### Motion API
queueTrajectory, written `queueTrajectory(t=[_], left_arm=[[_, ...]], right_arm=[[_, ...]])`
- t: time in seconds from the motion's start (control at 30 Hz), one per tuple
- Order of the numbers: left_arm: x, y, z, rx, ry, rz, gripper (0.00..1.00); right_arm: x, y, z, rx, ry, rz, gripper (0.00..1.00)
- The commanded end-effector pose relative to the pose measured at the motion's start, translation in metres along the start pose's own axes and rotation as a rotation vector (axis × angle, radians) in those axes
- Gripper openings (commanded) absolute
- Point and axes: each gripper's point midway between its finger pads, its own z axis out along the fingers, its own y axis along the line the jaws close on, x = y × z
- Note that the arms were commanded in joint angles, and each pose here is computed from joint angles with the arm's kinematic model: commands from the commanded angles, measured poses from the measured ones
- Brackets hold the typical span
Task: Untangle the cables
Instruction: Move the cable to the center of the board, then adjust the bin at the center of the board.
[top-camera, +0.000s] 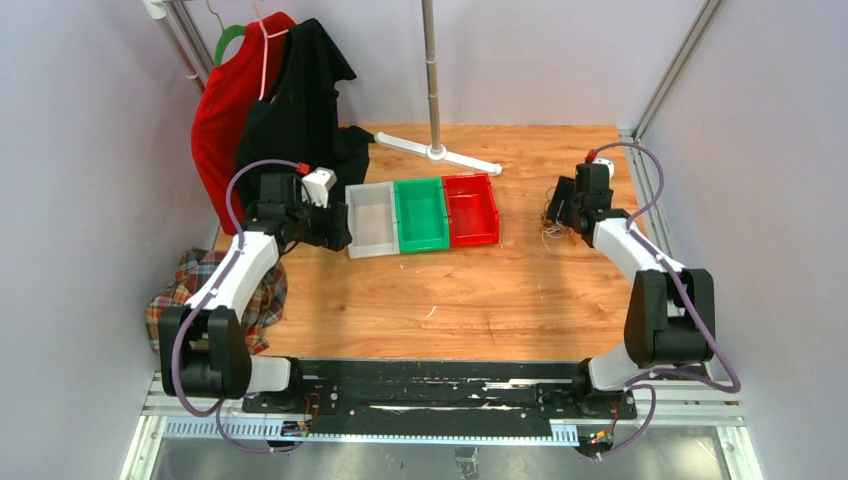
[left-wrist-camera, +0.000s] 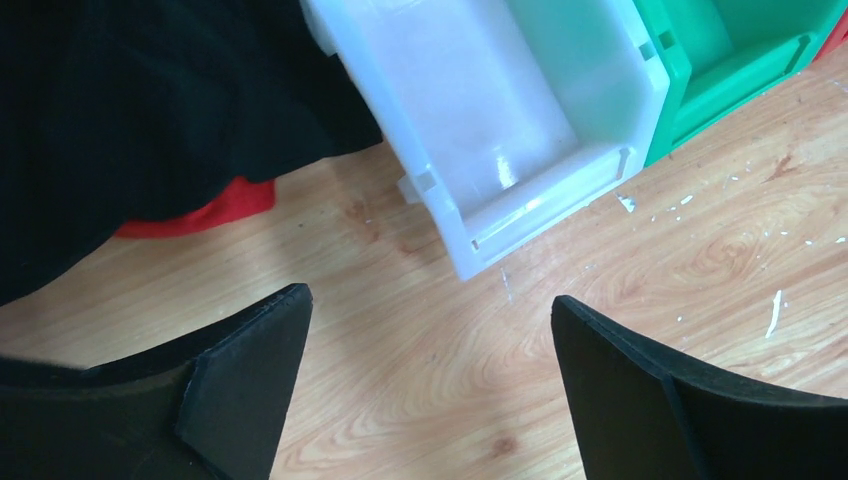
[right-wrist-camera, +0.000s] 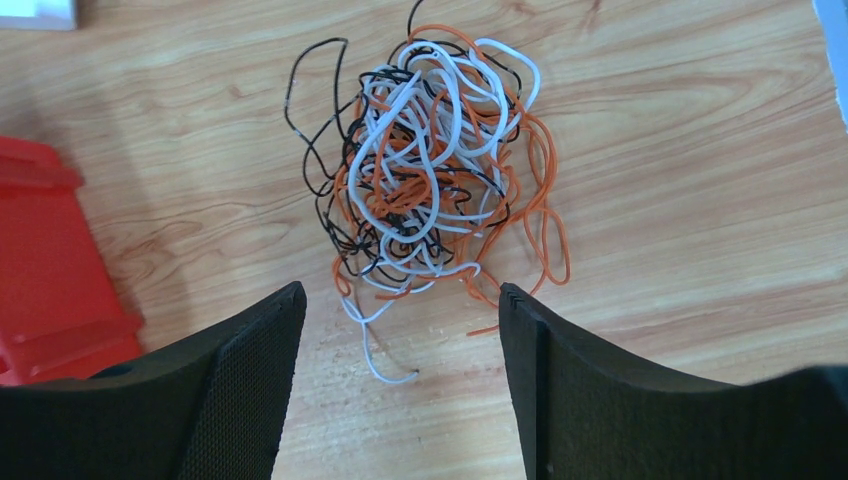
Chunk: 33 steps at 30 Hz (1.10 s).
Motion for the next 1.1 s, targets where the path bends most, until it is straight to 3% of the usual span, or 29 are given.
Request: queueTrajectory(t=[0.0, 0.43, 0.83, 1.07], left_arm=[[-0.023, -0.009, 0.011, 0.053, -0.039, -0.03, 0.93], [-0.03, -0.015, 0.047, 0.102, -0.048, -0.04, 0.64], [-0.028, -0.006, 0.081, 0.095, -0.032, -0.068, 0.53], [-0.026, -0.004, 0.098, 0.101, -0.008, -0.062, 0.41]], right_arm=[[0.0, 0.0, 0.017, 0.039, 0.023, -0.015, 0.7], [0.024, 0.015, 0.021, -0.041, 0.118, 0.01, 0.53], [0.047, 0.017, 0.018, -0.069, 0.156, 0.003, 0.37], [0.05, 0.014, 0.006, -0.073, 0.149, -0.002, 0.33]])
